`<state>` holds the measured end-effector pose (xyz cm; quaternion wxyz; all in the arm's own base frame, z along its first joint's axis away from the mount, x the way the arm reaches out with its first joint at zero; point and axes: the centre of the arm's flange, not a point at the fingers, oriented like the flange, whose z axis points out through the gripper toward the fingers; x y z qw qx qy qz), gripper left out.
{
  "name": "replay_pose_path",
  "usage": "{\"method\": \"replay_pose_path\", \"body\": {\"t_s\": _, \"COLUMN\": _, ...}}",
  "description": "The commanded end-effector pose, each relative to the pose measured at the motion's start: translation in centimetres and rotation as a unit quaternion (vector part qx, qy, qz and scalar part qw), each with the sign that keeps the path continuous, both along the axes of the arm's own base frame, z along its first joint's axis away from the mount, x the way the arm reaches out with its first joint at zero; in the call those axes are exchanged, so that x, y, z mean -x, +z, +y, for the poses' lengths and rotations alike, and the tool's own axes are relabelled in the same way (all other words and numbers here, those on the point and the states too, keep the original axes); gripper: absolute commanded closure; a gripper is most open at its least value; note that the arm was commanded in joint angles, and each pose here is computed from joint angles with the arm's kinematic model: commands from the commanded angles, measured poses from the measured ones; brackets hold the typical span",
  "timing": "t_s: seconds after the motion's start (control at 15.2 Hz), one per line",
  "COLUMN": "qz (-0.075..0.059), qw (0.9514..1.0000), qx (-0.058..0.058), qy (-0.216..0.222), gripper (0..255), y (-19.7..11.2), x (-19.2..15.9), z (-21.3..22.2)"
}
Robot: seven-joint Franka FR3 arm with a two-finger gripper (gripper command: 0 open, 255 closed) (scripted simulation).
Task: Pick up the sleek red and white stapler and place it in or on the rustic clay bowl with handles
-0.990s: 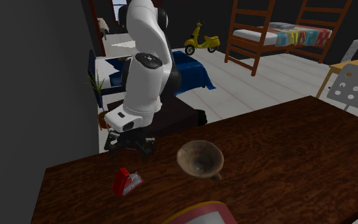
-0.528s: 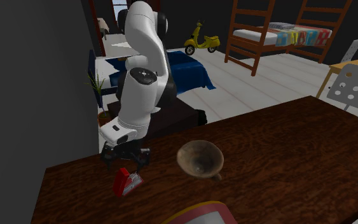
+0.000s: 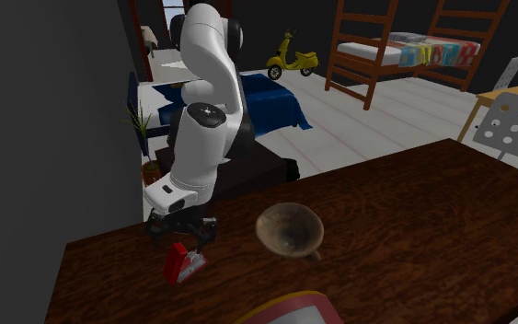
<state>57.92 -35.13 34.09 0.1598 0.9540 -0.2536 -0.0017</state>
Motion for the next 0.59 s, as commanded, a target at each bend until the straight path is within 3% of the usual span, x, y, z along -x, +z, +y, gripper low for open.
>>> {"method": "replay_pose_path", "body": {"t_s": 0.0, "qz": 0.000, "qw": 1.0000, "qx": 0.000, "qy": 0.000, "gripper": 0, "y": 0.00, "x": 0.00, "z": 0.00}}
{"method": "replay_pose_path", "body": {"t_s": 0.07, "qz": 0.000, "qw": 1.0000, "qx": 0.000, "qy": 0.000, "gripper": 255, "y": 0.00, "x": 0.00, "z": 0.00}}
{"method": "replay_pose_path", "body": {"t_s": 0.53, "qz": 0.000, "qw": 1.0000, "qx": 0.000, "qy": 0.000, "gripper": 255, "y": 0.00, "x": 0.03, "z": 0.02}}
